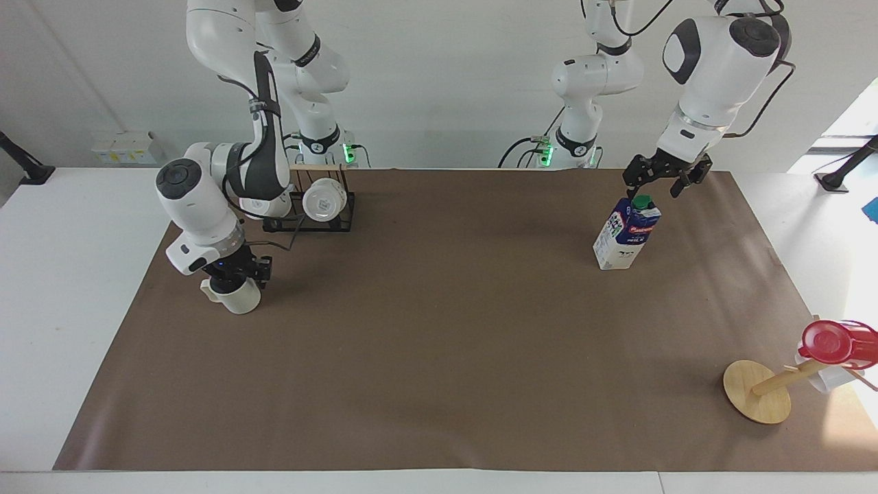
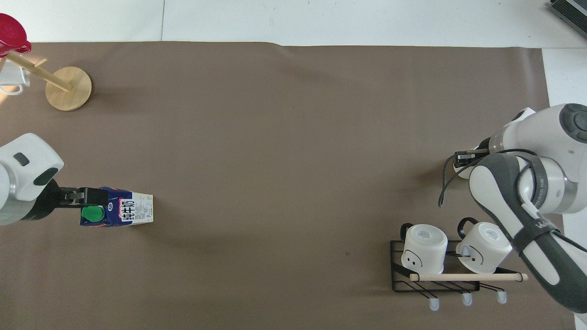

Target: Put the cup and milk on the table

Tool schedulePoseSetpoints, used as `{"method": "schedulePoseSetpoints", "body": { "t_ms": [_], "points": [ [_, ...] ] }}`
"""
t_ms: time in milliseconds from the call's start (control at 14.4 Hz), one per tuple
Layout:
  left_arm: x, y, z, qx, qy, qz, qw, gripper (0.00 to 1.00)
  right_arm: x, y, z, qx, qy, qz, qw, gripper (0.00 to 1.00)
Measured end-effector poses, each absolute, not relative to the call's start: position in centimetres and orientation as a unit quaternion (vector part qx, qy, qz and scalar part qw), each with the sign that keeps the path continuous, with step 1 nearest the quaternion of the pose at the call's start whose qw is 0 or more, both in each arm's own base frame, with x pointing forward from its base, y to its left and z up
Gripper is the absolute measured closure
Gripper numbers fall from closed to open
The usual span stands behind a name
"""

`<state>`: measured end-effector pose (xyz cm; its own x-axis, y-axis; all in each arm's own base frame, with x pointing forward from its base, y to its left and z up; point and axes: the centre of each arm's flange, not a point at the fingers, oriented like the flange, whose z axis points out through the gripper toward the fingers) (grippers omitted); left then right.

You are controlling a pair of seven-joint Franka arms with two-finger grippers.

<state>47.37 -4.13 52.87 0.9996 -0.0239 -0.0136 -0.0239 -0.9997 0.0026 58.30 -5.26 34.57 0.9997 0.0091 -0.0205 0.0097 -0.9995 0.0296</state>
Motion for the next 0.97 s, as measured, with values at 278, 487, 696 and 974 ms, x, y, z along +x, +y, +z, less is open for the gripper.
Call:
{"method": "schedulePoseSetpoints", "body": {
  "t_ms": [278,487,696,974],
  "points": [
    [46.8,-4.1,50.6,1.000,-0.011,-0.011,0.000,0.00,58.3,-5.3,34.6,1.000,0.005,-0.009,0.015,0.96],
    [46.5,-4.0,49.5,1.000,-0.011,-0.008,-0.001,0.00,58.5,-5.0,34.8,1.000,0.007,-0.007,0.015,0.96],
    [45.8,-3.9,47.6,1.000,-0.012,0.000,-0.002,0.00,59.4,-3.7,36.1,1.000,0.018,0.008,0.015,0.96],
    [45.5,-4.6,47.5,1.000,-0.019,0.021,-0.003,0.00,60.5,2.2,38.3,0.999,0.035,0.026,0.014,0.96]
  ]
}}
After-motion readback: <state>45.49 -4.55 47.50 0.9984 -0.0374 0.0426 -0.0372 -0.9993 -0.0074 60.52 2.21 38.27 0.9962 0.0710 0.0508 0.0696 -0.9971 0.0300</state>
